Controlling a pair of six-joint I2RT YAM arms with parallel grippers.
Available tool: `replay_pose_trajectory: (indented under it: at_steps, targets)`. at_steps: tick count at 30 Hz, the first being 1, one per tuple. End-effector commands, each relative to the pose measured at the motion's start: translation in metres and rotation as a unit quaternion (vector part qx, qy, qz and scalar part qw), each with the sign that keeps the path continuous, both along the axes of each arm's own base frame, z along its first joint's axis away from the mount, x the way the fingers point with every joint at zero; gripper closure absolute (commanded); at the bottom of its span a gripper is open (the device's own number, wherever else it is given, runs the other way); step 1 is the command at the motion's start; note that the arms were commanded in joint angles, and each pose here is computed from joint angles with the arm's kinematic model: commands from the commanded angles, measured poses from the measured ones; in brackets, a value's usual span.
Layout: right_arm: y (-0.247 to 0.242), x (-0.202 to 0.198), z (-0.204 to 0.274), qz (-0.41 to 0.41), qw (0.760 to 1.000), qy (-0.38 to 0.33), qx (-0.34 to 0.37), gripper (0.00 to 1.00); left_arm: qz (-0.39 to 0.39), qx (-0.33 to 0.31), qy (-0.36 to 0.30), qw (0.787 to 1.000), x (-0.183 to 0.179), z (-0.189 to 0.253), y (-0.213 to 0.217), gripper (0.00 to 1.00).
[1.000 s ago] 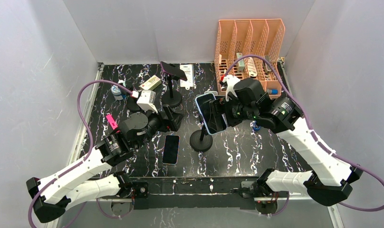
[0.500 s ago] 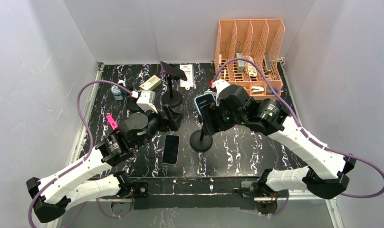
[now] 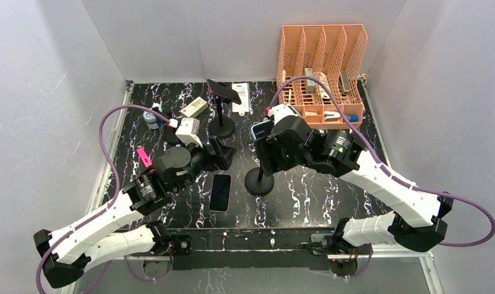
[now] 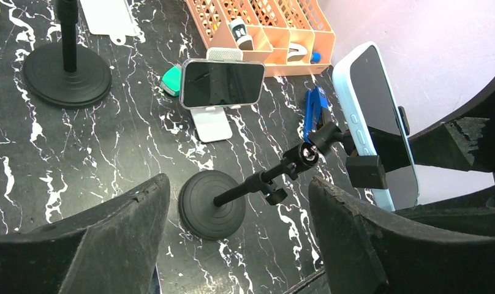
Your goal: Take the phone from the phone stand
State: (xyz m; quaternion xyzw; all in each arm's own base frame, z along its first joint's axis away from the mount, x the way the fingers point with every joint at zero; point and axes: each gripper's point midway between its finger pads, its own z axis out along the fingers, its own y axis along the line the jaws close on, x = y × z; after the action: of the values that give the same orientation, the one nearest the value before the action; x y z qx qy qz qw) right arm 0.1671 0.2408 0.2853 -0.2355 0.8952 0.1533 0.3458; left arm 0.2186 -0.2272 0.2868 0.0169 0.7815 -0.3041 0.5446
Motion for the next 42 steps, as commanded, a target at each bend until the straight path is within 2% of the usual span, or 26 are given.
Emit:
replay_pose_trajectory:
  at_steps: [1, 12, 23, 28, 36, 42]
  targets:
    - [0.001, 0.003, 0.014, -0.021, 1.0, -0.022, 0.002, 0.01, 0.013, 0.0, 0.0, 1.0, 0.003, 0.0, 0.005, 0.21]
    - [-0.006, 0.002, 0.003, -0.044, 0.998, -0.027, -0.03, 0.01, 0.008, -0.005, 0.003, 1.0, 0.003, 0.001, 0.0, 0.21]
    - [-0.005, 0.004, 0.005, -0.054, 0.998, -0.036, -0.026, 0.01, -0.017, -0.024, 0.009, 1.0, 0.001, 0.005, -0.015, 0.21]
    - [-0.002, 0.003, 0.001, -0.049, 0.998, -0.034, -0.026, 0.05, -0.035, -0.04, 0.005, 0.999, -0.002, 0.01, -0.022, 0.21]
    - [-0.002, 0.002, 0.001, -0.046, 0.998, -0.038, -0.014, 0.16, -0.103, -0.09, -0.022, 0.99, -0.017, 0.025, -0.042, 0.21]
    - [-0.002, 0.0, 0.003, -0.042, 0.998, -0.041, 0.001, 0.35, -0.128, -0.096, -0.021, 0.987, -0.021, 0.024, -0.052, 0.22]
